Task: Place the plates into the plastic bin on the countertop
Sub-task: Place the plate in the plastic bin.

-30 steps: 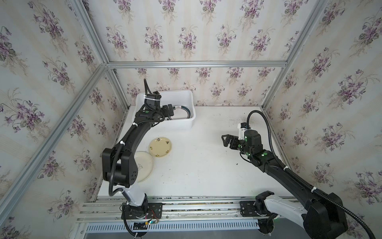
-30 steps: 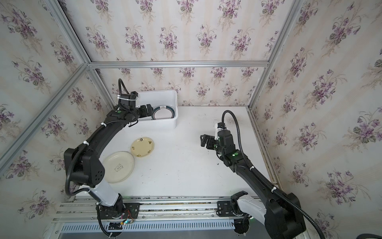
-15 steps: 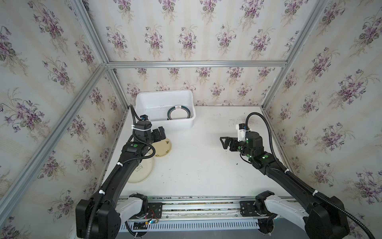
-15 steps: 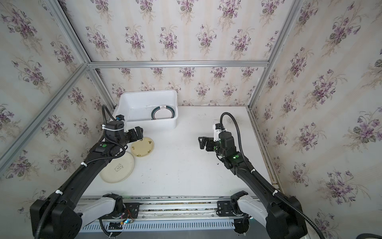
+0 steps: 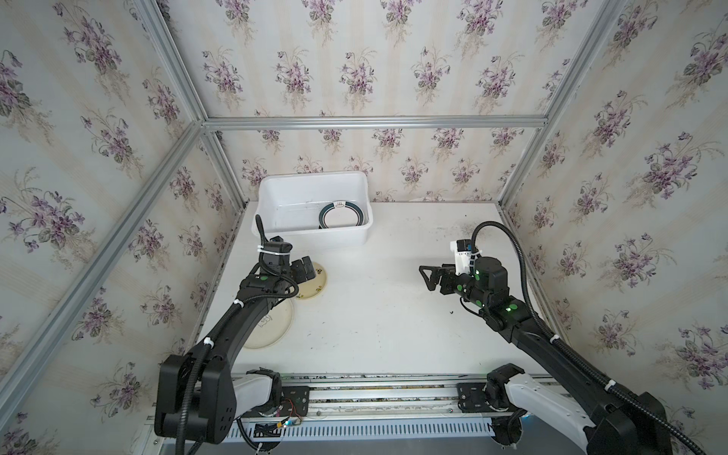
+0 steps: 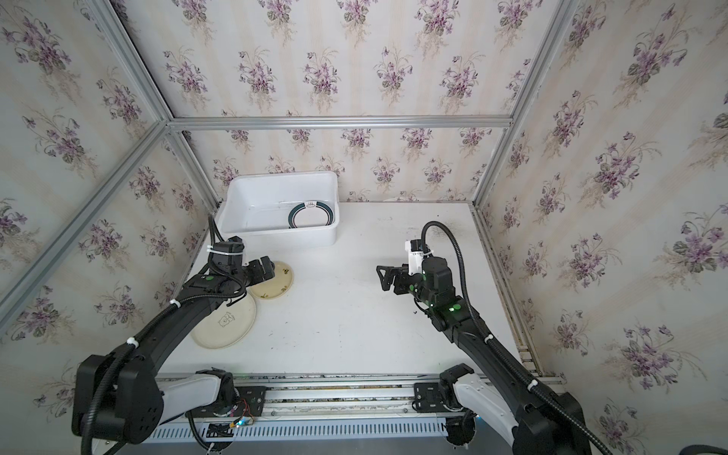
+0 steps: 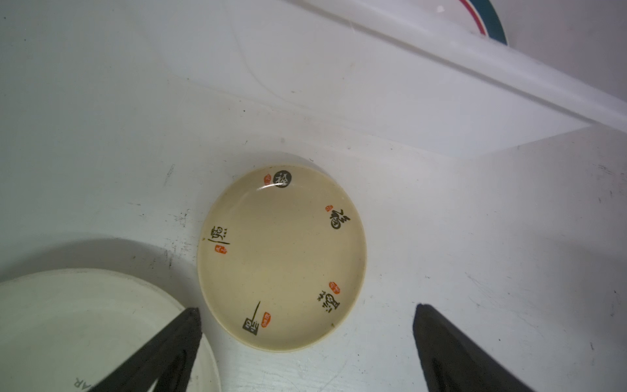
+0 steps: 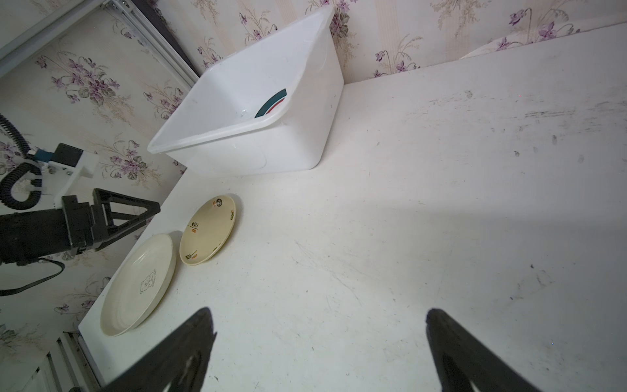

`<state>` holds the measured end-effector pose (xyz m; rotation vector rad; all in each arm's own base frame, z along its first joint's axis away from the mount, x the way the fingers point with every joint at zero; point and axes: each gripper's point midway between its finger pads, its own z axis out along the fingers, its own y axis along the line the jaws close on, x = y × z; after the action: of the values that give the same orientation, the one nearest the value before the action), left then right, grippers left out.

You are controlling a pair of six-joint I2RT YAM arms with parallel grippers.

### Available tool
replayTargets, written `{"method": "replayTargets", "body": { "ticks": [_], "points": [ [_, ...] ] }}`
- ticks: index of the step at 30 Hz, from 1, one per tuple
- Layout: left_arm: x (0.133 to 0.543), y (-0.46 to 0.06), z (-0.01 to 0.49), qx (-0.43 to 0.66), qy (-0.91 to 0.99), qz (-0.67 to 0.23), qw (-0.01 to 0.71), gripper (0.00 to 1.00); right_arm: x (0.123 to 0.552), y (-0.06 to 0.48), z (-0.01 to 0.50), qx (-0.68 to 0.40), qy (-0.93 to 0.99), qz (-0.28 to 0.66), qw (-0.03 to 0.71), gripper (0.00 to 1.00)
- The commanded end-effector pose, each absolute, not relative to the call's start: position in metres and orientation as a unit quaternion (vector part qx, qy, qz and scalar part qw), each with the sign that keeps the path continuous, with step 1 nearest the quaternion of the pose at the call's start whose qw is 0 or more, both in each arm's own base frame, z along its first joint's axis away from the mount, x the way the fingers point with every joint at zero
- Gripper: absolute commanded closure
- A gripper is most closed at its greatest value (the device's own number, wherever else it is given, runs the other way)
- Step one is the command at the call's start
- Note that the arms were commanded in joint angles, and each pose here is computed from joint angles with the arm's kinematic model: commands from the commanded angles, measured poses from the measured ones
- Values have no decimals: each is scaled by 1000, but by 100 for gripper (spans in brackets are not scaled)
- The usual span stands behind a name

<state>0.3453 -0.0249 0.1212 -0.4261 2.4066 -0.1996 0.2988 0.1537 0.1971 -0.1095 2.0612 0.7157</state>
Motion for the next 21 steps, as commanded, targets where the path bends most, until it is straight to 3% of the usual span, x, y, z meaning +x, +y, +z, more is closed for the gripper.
{"method": "replayTargets", "body": {
  "ticks": [1,21],
  "points": [
    [351,-21,110,-171,924,-92,331,0,298,156,204,-48,830,301,467,0],
    [376,6,72,-202,923,-132,299,0,297,154,215,-52,835,290,465,1]
  ]
}}
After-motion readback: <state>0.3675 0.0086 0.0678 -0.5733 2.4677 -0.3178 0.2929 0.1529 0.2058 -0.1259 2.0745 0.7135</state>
